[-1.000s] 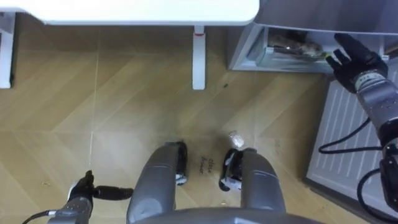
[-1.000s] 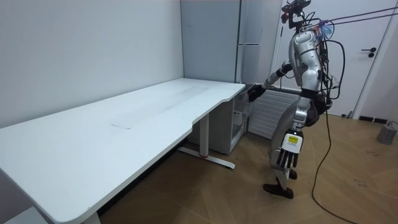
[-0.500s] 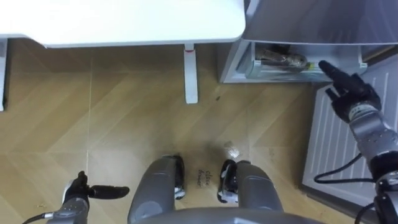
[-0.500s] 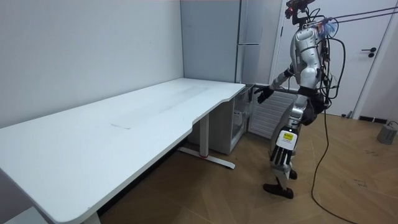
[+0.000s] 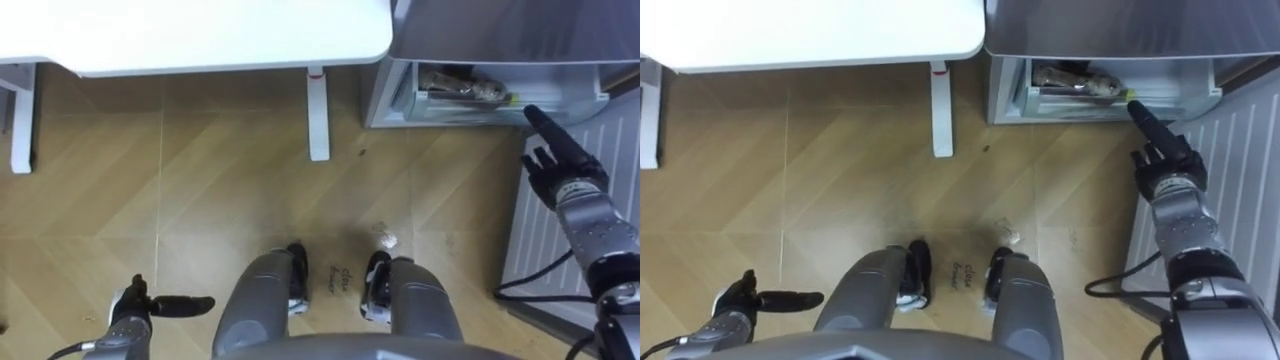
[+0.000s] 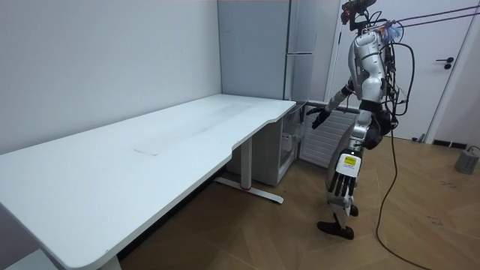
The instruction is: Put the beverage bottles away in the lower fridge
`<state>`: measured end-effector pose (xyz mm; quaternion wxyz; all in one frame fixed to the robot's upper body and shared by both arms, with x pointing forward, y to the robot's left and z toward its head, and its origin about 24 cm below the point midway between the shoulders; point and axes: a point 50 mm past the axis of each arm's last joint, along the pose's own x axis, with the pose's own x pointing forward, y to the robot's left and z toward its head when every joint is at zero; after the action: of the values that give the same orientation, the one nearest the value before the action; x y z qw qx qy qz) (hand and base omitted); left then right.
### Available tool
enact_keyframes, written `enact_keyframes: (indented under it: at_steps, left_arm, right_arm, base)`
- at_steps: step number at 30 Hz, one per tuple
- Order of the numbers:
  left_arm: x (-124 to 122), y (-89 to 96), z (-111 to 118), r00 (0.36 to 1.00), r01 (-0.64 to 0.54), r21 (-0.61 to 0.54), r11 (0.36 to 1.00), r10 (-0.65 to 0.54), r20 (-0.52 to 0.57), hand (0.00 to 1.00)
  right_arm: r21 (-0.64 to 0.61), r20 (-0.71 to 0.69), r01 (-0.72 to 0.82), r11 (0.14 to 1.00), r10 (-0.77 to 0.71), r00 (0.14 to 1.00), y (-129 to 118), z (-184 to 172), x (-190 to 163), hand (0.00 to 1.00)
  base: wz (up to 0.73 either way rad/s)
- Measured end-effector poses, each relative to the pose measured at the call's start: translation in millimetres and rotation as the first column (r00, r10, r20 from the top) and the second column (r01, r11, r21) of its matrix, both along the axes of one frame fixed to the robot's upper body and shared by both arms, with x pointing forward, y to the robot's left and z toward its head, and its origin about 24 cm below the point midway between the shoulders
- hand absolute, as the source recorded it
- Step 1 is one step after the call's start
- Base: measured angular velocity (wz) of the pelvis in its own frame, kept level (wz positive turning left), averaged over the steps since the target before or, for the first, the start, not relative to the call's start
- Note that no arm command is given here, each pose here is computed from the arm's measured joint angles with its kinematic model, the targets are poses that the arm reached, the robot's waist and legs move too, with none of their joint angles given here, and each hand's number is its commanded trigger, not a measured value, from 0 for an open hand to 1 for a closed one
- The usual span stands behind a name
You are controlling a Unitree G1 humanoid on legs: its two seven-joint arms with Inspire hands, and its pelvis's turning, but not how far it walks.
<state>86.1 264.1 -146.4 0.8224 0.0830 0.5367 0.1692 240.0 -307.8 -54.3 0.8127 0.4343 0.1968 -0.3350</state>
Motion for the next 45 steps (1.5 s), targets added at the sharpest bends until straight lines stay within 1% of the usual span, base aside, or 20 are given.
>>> enact_keyframes:
  at_steps: [4,9,18,21,25,31,40,45]
  left_arm:
    - [10,-1.3,2,1.000,0.011,-0.001,1.000,-0.011,0.019,0.00]
    - [12,-4.0,1,0.999,0.032,-0.003,0.999,-0.032,0.019,0.00]
    - [14,-5.3,2,0.999,0.024,-0.013,1.000,-0.024,0.028,0.00]
    - [15,-1.5,4,0.999,0.027,0.000,1.000,-0.027,0.032,0.00]
    - [15,-0.7,4,0.999,0.027,0.013,1.000,-0.027,0.030,0.00]
    - [20,-1.5,6,0.998,0.032,0.024,0.999,-0.033,0.050,0.00]
    - [25,2.6,10,0.996,0.054,0.046,0.997,-0.057,0.062,0.00]
    - [25,2.9,10,0.996,0.057,0.040,0.998,-0.060,0.059,0.00]
  right_arm:
    - [0.049,0.008,0.037,0.998,-0.037,0.999,-2,-4,0,0.00]
    - [0.075,0.054,0.027,0.997,-0.031,0.998,-1,-2,4,0.00]
    - [0.077,0.175,-0.027,0.997,0.013,0.984,2,21,35,0.00]
    - [0.058,0.206,-0.032,0.998,0.020,0.978,-4,32,42,0.00]
    - [0.025,0.250,-0.030,0.999,0.023,0.968,-13,51,53,0.00]
    - [-0.005,0.321,-0.042,0.999,0.041,0.946,-16,72,68,0.00]
    - [-0.084,0.333,-0.080,0.993,0.104,0.937,-17,91,81,0.00]
    - [-0.105,0.335,-0.077,0.991,0.108,0.936,-21,96,82,0.00]
  base:
    - [-0.01]
    - [-0.07]
    - [0.07]
    - [0.25]
    - [0.18]
    - [0.11]
    - [-0.02]
    - [0.03]
